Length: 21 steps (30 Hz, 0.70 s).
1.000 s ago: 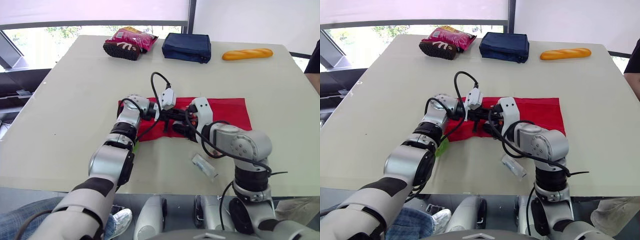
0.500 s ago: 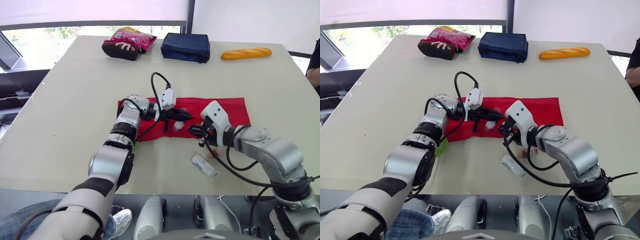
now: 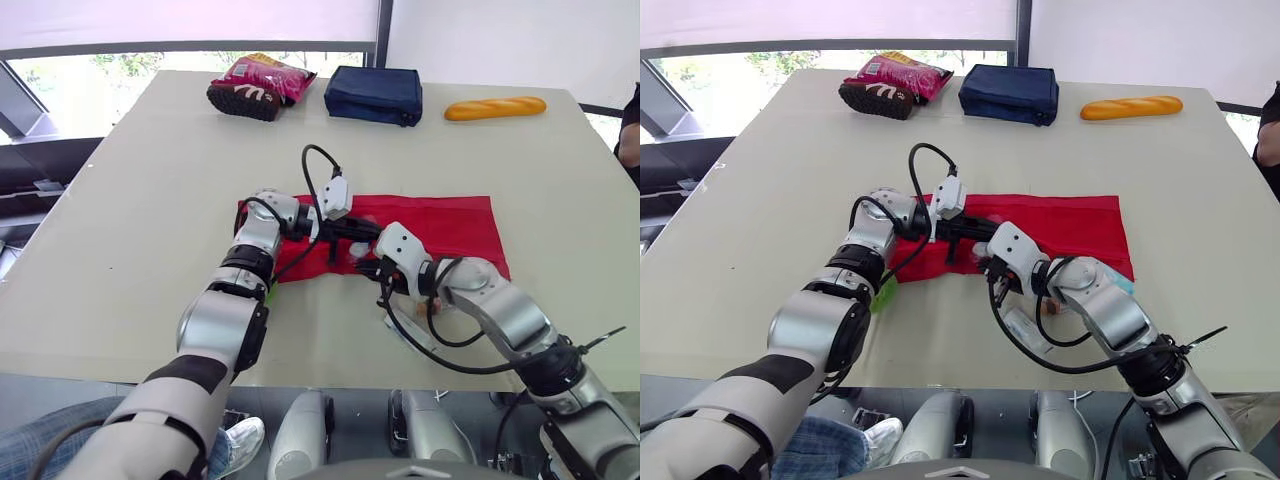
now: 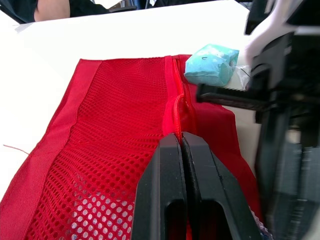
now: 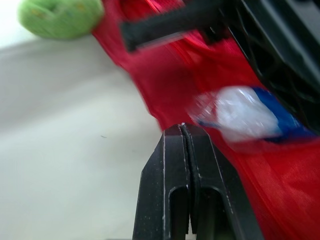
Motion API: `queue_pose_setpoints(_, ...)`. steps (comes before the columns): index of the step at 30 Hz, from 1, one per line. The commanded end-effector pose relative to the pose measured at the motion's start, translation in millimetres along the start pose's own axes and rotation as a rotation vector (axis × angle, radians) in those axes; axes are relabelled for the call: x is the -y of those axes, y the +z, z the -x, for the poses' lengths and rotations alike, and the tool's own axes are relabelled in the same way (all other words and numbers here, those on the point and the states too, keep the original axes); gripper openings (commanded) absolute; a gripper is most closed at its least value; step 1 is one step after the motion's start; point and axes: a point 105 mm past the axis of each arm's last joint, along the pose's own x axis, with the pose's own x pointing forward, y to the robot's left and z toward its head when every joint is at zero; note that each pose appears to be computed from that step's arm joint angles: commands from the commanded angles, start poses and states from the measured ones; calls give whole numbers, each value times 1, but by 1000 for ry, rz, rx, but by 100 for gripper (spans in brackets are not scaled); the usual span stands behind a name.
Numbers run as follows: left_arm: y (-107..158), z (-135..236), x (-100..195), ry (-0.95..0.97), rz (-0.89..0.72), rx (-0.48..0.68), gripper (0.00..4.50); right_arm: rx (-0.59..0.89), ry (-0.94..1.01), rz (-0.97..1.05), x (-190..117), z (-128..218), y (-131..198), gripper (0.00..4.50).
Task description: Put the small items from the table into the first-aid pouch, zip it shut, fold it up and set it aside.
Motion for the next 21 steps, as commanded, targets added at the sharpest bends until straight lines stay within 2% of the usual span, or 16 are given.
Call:
queue_pose_setpoints(1, 5, 1, -2, 5, -23, 13, 0, 58, -163, 96, 31, 0, 17, 4)
queue_pose_setpoints(5, 4, 0, -1, 4, -20, 11, 0, 100, -237, 93, 43, 0, 22, 4)
queue_pose_setpoints(9, 3, -1, -1, 3, -18, 10, 0, 130, -236, 75, 39, 3, 27, 4)
queue_pose_setpoints(13, 3, -1, -1, 3, -17, 9, 0, 156, -150, 87, 22, 12, 31, 4)
queue_pose_setpoints(17, 2, -2, -1, 7, -15, 10, 0, 187, -3, 119, -6, 38, 37, 4)
queue_pose_setpoints(21, 1, -3, 0, 6, -15, 10, 0, 228, 23, 142, -13, 59, 45, 4)
